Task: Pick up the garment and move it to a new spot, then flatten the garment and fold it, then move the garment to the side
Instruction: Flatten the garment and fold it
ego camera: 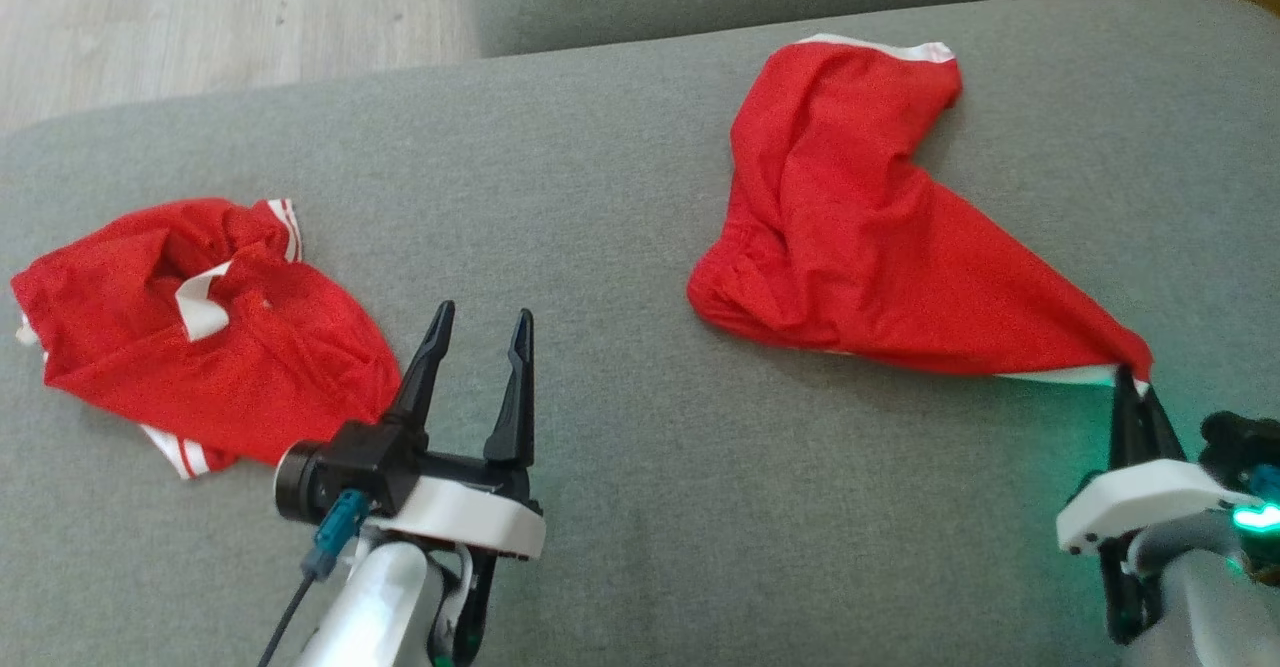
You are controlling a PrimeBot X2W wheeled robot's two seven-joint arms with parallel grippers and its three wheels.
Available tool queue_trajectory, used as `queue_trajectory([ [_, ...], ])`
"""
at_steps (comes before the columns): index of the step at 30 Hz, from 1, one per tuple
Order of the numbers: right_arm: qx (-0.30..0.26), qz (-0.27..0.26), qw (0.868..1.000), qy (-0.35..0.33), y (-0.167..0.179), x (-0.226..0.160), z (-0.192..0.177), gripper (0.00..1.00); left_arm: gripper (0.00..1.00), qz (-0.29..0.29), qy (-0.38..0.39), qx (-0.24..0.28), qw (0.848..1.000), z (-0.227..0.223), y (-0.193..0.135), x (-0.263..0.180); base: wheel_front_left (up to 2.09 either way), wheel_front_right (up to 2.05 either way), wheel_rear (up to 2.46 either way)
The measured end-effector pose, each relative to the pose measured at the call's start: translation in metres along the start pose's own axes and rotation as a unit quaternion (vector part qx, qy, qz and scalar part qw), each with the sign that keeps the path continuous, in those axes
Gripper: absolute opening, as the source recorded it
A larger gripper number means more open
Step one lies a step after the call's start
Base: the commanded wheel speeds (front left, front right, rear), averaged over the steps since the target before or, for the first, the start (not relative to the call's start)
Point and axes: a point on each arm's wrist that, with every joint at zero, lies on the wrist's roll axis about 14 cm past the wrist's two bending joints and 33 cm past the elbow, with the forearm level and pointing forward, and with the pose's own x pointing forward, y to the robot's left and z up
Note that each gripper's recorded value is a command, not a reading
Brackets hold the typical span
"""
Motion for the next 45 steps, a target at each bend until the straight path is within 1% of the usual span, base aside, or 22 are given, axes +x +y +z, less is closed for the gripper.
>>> queue_trajectory([
  [2, -0.001, -0.009, 1.000, 0.002, -0.007, -0.004, 0.001, 0.00, 1.00, -0.005, -0.002, -0.002, 1.000, 0.001, -0.004, 0.000, 0.00, 0.00, 0.00],
  [3, -0.001, -0.014, 1.000, 0.001, -0.010, -0.005, 0.002, 0.11, 1.00, -0.005, -0.002, -0.002, 1.000, 0.001, -0.004, 0.000, 0.00, 0.00, 0.00],
  [4, -0.004, -0.017, 1.000, -0.003, -0.013, -0.005, 0.005, 1.00, 1.00, -0.005, -0.002, -0.002, 1.000, 0.001, -0.004, 0.000, 0.00, 0.00, 0.00],
  [7, -0.006, -0.018, 0.999, -0.028, -0.013, -0.004, 0.020, 1.00, 1.00, -0.006, -0.003, -0.004, 1.000, 0.002, -0.004, -0.001, 0.00, 0.00, 0.00],
  [8, -0.006, -0.018, 0.999, -0.028, -0.013, -0.004, 0.020, 1.00, 1.00, -0.006, -0.003, -0.004, 1.000, 0.002, -0.004, -0.001, 0.00, 0.00, 0.00],
  [11, -0.001, 0.010, 0.997, -0.080, 0.005, -0.002, 0.047, 1.00, 1.00, 0.000, -0.002, -0.004, 1.000, 0.002, -0.001, -0.004, 0.00, 0.00, 0.00],
  [13, 0.000, 0.043, 0.993, -0.112, 0.027, -0.002, 0.064, 1.00, 1.00, 0.004, -0.002, -0.001, 1.000, 0.001, 0.001, -0.005, 0.00, 0.00, 0.00],
  [15, 0.012, 0.087, 0.986, -0.144, 0.057, -0.006, 0.082, 1.00, 1.00, 0.004, -0.002, -0.002, 1.000, 0.001, 0.001, -0.007, 0.00, 0.00, 0.00],
  [16, 0.013, 0.135, 0.976, -0.168, 0.088, -0.016, 0.094, 1.00, 1.00, 0.006, -0.002, -0.002, 1.000, 0.001, 0.003, -0.008, 0.00, 0.00, 0.00],
  [18, 0.023, 0.171, 0.969, -0.175, 0.109, -0.028, 0.096, 1.00, 1.00, 0.010, -0.002, -0.003, 1.000, 0.002, 0.004, -0.010, 0.00, 0.00, 0.00],
  [22, 0.012, 0.222, 0.963, -0.149, 0.141, -0.047, 0.073, 1.00, 1.00, 0.015, -0.005, -0.003, 1.000, 0.004, 0.008, -0.014, 0.00, 0.00, 0.00],
  [25, 0.009, 0.244, 0.960, -0.135, 0.156, -0.048, 0.064, 1.00, 1.00, 0.024, -0.003, -0.004, 1.000, 0.002, 0.014, -0.016, 0.00, 0.00, 0.00],
  [26, 0.000, 0.251, 0.959, -0.129, 0.161, -0.047, 0.059, 1.00, 1.00, 0.027, -0.001, -0.005, 1.000, 0.001, 0.015, -0.017, 0.00, 0.00, 0.00],
  [30, -0.037, 0.279, 0.955, -0.097, 0.182, -0.034, 0.040, 1.00, 1.00, 0.041, 0.007, -0.007, 0.999, -0.005, 0.025, -0.020, 0.00, 0.00, 0.00],
  [32, -0.044, 0.287, 0.954, -0.078, 0.190, -0.024, 0.034, 1.00, 1.00, 0.049, 0.012, -0.009, 0.999, -0.008, 0.030, -0.021, 0.00, 0.00, 0.00],
  [34, -0.071, 0.297, 0.951, -0.051, 0.199, -0.013, 0.022, 1.00, 1.00, 0.056, 0.017, -0.010, 0.998, -0.012, 0.035, -0.022, 0.00, 0.00, 0.00],
  [36, -0.083, 0.303, 0.949, -0.025, 0.206, -0.004, 0.010, 1.00, 1.00, 0.061, 0.021, -0.010, 0.998, -0.015, 0.039, -0.024, 0.00, 0.00, 0.00],
  [40, -0.104, 0.306, 0.946, 0.026, 0.210, 0.011, -0.016, 1.00, 1.00, 0.071, 0.025, -0.008, 0.997, -0.017, 0.047, -0.024, 0.00, 0.00, 0.00],
  [43, -0.111, 0.309, 0.943, 0.049, 0.214, 0.017, -0.029, 1.00, 1.00, 0.080, 0.029, -0.008, 0.996, -0.020, 0.052, -0.026, 0.00, 0.00, 0.00],
  [44, -0.110, 0.312, 0.943, 0.049, 0.216, 0.018, -0.029, 0.46, 1.00, 0.082, 0.030, -0.009, 0.996, -0.021, 0.053, -0.027, 0.00, 0.00, 0.00],
  [45, -0.103, 0.313, 0.943, 0.044, 0.218, 0.020, -0.027, 0.16, 1.00, 0.084, 0.031, -0.009, 0.996, -0.021, 0.054, -0.027, 0.00, 0.00, 0.00],
])
